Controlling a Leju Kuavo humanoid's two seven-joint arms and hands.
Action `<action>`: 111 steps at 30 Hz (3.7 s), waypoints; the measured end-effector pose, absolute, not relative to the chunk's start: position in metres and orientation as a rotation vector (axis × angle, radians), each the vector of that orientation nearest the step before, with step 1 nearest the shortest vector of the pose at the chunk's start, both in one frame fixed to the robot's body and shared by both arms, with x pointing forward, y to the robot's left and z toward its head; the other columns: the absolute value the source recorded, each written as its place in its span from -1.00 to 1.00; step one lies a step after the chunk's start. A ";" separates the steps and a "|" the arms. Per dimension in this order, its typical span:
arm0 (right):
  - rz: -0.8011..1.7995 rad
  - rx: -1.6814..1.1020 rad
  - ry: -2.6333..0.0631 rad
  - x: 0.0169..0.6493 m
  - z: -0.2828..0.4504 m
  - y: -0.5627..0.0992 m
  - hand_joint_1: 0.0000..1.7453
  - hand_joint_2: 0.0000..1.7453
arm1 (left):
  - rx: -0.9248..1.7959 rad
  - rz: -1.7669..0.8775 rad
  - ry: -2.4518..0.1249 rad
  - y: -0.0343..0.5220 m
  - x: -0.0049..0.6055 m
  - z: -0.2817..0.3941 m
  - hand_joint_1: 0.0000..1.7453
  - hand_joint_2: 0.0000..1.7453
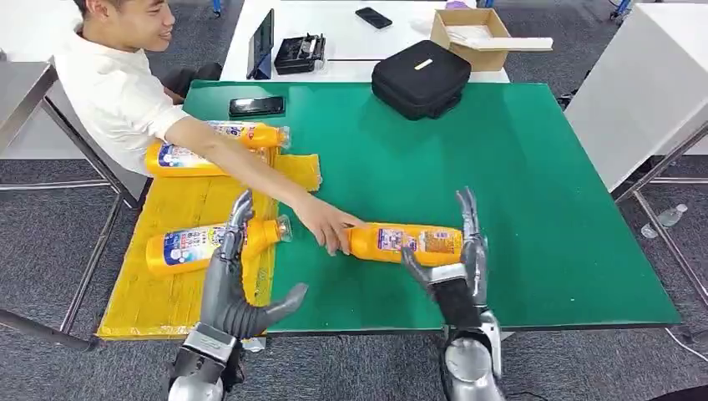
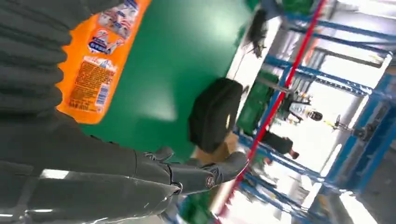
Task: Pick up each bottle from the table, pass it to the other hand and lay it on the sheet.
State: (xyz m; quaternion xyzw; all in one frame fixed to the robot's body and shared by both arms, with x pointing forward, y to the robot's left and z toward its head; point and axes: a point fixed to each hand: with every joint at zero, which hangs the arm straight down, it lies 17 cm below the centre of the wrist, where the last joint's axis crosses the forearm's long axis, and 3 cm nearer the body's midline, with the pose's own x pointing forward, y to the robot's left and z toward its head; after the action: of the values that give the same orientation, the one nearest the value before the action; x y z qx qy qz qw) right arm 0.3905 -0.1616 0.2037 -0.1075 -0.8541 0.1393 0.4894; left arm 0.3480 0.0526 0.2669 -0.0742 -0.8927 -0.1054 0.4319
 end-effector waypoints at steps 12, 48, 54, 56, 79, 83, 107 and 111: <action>0.150 -0.273 -2.006 0.395 0.207 -0.201 -1.00 -1.00 | -0.179 -0.113 -2.103 0.085 0.356 0.244 -1.00 1.00; 0.976 -1.309 -1.527 0.421 0.142 -0.235 -1.00 1.00 | -0.208 0.098 -1.886 0.114 0.376 0.189 -1.00 1.00; 1.078 -1.312 -1.504 0.426 0.125 -0.235 -1.00 1.00 | -0.187 0.077 -1.897 0.112 0.376 0.190 -1.00 1.00; 1.109 -1.310 -1.490 0.426 0.120 -0.235 -1.00 1.00 | -0.123 0.059 -1.913 0.115 0.377 0.190 -1.00 1.00; 1.344 -0.972 -1.425 0.463 0.036 -0.224 -1.00 1.00 | -0.008 -0.220 -2.166 0.067 0.368 0.243 -1.00 1.00; 1.358 -0.917 -1.415 0.463 0.021 -0.216 -1.00 1.00 | -0.024 -0.219 -2.160 0.064 0.368 0.244 -1.00 1.00; 1.407 -0.822 -1.394 0.464 -0.004 -0.185 -1.00 1.00 | -0.050 -0.281 -2.157 0.046 0.366 0.249 -1.00 1.00; 1.445 -0.849 -1.338 0.475 -0.006 -0.190 -1.00 1.00 | -0.041 -0.287 -2.155 0.046 0.366 0.248 -1.00 1.00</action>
State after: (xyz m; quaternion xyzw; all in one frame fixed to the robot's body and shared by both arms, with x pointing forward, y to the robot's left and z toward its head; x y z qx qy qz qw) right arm 0.4749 -0.1905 -0.0064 -0.3475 -0.5479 0.5918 0.4783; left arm 0.3663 0.0458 0.2480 -0.0167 -0.8775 -0.1169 0.4649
